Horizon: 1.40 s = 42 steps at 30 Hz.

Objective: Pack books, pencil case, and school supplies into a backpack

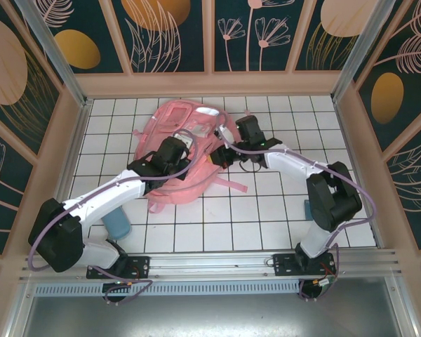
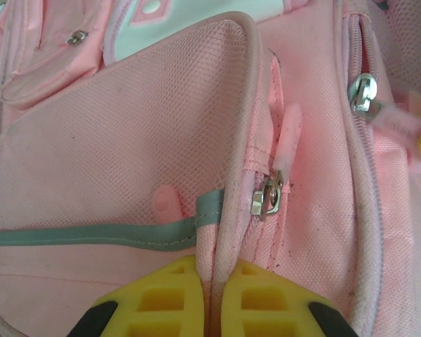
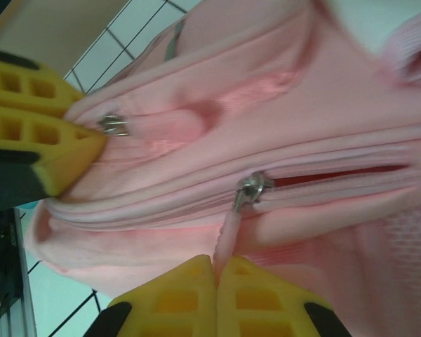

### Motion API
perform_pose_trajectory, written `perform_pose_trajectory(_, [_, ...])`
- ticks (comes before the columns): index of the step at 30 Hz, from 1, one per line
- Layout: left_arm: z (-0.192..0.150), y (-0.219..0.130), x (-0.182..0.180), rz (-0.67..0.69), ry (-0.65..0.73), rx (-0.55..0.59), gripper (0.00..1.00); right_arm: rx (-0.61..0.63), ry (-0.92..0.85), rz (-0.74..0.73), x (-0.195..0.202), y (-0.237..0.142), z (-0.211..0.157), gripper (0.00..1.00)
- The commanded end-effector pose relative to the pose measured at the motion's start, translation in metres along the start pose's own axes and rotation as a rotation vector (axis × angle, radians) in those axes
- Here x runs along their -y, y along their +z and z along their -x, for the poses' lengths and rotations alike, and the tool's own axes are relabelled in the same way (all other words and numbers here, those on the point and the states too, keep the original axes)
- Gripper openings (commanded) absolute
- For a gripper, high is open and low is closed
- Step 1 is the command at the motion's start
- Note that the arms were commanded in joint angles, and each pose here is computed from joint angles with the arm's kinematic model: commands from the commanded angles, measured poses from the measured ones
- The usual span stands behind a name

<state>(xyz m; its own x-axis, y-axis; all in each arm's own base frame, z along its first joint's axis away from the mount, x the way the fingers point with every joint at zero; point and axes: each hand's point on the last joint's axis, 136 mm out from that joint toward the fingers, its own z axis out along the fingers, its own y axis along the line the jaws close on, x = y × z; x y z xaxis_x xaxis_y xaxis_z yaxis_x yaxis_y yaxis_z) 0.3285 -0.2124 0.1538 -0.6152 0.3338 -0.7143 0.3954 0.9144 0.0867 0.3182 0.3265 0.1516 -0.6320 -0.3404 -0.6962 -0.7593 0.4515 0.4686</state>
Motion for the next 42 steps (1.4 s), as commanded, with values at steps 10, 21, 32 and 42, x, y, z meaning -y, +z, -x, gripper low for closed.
perform_pose_trajectory(10, [0.096,-0.017,0.031,-0.183,-0.152,0.320,0.00,0.024,-0.093,0.098,-0.071,-0.004,-0.017,0.00])
perform_pose_trajectory(21, [0.139,0.006,0.078,-0.383,-0.158,0.315,0.00,0.089,-0.102,-0.197,-0.016,-0.047,-0.010,0.00])
perform_pose_trajectory(32, [0.154,0.014,0.079,-0.378,-0.183,0.342,0.00,0.068,-0.103,-0.073,-0.052,-0.035,-0.035,0.04])
perform_pose_trajectory(42, [0.133,0.004,0.067,-0.329,-0.149,0.346,0.00,0.369,0.302,-0.222,0.018,-0.112,-0.005,0.49])
